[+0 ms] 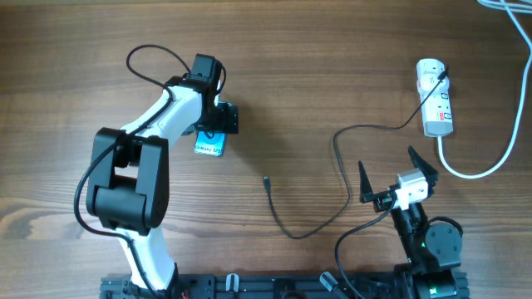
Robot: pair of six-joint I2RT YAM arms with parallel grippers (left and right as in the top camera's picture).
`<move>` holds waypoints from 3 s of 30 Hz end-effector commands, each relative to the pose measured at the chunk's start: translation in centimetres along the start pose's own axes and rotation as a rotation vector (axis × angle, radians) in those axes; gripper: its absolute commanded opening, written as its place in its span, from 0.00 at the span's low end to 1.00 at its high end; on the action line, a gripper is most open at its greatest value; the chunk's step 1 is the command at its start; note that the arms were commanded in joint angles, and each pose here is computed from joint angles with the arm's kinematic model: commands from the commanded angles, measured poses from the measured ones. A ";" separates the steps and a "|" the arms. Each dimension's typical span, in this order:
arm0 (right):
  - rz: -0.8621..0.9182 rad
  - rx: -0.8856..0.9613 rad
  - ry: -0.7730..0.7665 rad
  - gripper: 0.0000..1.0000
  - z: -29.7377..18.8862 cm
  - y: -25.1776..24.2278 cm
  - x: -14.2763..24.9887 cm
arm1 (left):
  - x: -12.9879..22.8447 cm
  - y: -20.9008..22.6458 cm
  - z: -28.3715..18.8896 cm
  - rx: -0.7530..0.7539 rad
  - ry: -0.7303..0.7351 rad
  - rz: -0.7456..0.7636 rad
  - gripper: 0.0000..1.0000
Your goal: Plug charger to phone and switch on socket
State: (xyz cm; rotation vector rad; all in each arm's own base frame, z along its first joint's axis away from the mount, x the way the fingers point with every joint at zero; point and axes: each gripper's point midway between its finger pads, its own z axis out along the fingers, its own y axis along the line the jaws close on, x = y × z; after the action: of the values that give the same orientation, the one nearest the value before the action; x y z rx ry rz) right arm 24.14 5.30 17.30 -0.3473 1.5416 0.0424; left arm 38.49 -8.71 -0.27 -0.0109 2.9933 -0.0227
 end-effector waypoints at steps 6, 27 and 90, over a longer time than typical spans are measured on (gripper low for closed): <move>0.011 0.005 -0.008 1.00 0.0 -0.1 -0.2 | 4.8 0.7 2.0 -0.021 0.181 -0.076 1.00; 0.011 0.005 -0.007 1.00 0.0 -0.1 -0.2 | 4.4 2.0 2.0 -0.108 0.150 -0.166 1.00; 0.011 0.005 -0.008 1.00 0.0 -0.1 -0.2 | 6.4 -1.7 1.8 -0.056 0.206 -0.060 0.99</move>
State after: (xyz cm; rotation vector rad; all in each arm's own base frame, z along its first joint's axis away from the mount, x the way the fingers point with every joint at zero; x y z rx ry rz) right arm 24.14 5.30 17.30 -0.3473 1.5416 0.0424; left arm 33.46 -11.21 -0.54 -0.1227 3.1475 0.0092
